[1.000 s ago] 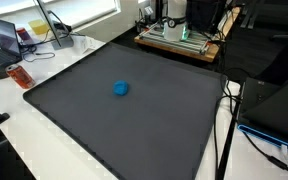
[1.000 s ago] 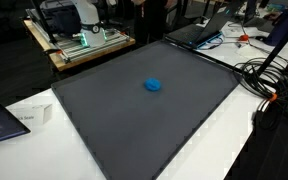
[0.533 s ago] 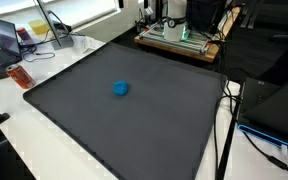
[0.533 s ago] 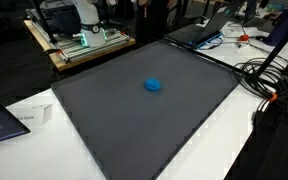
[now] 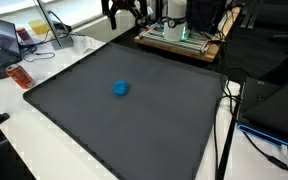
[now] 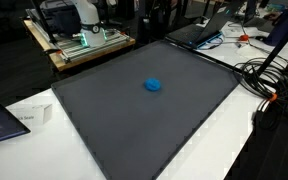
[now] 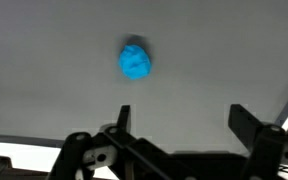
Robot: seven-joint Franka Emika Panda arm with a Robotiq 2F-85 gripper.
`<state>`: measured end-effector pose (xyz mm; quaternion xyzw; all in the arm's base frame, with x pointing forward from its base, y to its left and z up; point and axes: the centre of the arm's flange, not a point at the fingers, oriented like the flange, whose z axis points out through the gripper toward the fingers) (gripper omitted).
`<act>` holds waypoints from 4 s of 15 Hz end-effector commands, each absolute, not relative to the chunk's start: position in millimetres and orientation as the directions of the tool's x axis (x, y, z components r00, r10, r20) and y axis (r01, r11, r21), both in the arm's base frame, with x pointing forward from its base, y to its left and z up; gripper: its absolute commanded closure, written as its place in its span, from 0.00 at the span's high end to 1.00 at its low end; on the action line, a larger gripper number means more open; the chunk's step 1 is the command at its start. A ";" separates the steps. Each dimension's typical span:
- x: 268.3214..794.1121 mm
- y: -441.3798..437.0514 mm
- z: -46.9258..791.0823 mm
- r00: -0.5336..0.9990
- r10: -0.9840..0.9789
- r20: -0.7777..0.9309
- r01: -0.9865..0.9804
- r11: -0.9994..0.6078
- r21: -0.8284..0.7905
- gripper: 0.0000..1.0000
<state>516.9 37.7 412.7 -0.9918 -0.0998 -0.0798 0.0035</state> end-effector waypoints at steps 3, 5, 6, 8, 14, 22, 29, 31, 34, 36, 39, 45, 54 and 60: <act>555.6 42.9 363.1 0.980 0.141 0.143 0.147 -0.989 -0.033 1.00; 563.3 45.3 346.2 0.982 0.129 0.135 0.135 -0.990 -0.033 1.00; 566.9 46.8 338.6 0.983 0.125 0.137 0.130 -0.991 -0.033 1.00; 573.6 51.3 325.0 0.982 0.131 0.138 0.135 -0.991 -0.017 1.00; 569.7 53.1 316.3 0.980 0.154 0.124 0.156 -0.988 -0.013 1.00; 570.7 53.1 317.7 0.980 0.153 0.128 0.156 -0.988 -0.013 1.00; 584.3 61.4 317.0 0.985 0.141 0.100 0.143 -0.990 -0.010 1.00; 590.0 66.1 318.1 0.987 0.138 0.087 0.139 -0.990 -0.008 1.00; 599.8 70.4 319.1 0.991 0.118 0.064 0.117 -0.993 0.018 1.00; 607.2 71.2 317.9 0.994 0.102 0.037 0.100 -0.994 0.043 1.00; 619.6 73.3 314.2 0.997 0.082 -0.011 0.083 -0.994 0.070 1.00; 656.6 86.0 295.2 0.990 0.066 -0.123 0.081 -0.989 0.125 1.00; 709.8 86.7 244.9 0.977 -0.027 -0.210 0.025 -0.970 0.240 1.00; 724.1 88.0 216.1 0.973 -0.076 -0.219 0.004 -0.939 0.343 1.00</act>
